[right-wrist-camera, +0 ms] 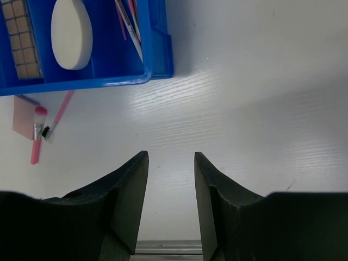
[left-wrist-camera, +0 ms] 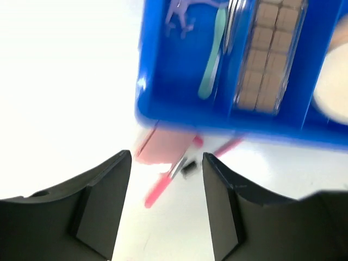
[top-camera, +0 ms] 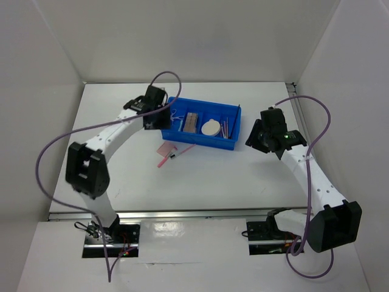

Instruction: Organize the makeup

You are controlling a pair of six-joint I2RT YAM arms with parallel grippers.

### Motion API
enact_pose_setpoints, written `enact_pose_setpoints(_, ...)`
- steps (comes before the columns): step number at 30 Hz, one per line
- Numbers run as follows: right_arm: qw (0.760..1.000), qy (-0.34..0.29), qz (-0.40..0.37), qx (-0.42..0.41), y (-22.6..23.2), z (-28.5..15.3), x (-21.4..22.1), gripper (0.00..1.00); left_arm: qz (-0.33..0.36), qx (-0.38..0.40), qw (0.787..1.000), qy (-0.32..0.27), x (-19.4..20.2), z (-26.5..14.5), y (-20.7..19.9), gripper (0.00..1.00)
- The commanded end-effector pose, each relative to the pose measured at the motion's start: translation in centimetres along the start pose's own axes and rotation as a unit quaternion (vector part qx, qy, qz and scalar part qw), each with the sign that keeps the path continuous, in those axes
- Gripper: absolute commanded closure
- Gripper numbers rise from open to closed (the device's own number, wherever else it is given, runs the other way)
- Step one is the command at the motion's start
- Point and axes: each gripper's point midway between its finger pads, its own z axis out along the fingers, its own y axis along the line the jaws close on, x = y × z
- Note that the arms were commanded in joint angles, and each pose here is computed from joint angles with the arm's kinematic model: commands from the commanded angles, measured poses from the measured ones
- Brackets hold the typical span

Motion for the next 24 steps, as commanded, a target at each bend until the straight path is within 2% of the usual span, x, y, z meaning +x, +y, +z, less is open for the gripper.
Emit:
enact_pose_setpoints(1, 1.000, -0.008, 0.006, -0.012, 0.6, 0.3, 0.0, 0.53, -0.027, 0.026, 0.999, -0.022, 3.7, -2.6, 1.2, 0.32)
enact_pose_setpoints(3, 1.000, 0.002, 0.006, -0.018, 0.8, 0.7, 0.4, 0.53, -0.034, 0.054, 0.997, -0.038, 5.0, -4.0, 1.2, 0.32)
enact_pose_setpoints(4, 1.000, -0.001, 0.002, -0.025, 1.2, 0.7, 0.4, 0.53, -0.027, 0.056, 0.998, -0.010, 7.9, -3.3, 1.4, 0.32)
enact_pose_setpoints(10, 1.000, 0.002, 0.002, -0.030, 1.6, 1.2, 0.3, 0.53, -0.002, 0.041, 0.998, 0.054, 13.3, -1.2, 1.2, 0.29)
enact_pose_setpoints(12, 0.999, 0.003, 0.003, -0.032, 1.8, 1.2, 0.5, 0.53, 0.001, 0.018, 0.998, 0.060, 13.8, -0.3, 1.9, 0.29)
enact_pose_setpoints(17, 0.999, 0.003, 0.003, -0.032, 1.8, 0.9, 0.6, 0.53, 0.010, 0.020, 0.997, 0.068, 13.4, 1.5, 0.5, 0.37)
enact_pose_setpoints(22, 1.000, 0.005, 0.000, -0.029, 1.7, 0.5, 0.9, 0.53, 0.022, -0.034, 0.994, 0.105, 15.2, 4.1, 1.4, 0.49)
enact_pose_setpoints(24, 1.000, 0.001, 0.000, -0.026, 1.4, 0.3, 0.8, 0.53, 0.018, -0.037, 0.993, 0.109, 15.5, 4.3, 1.5, 0.50)
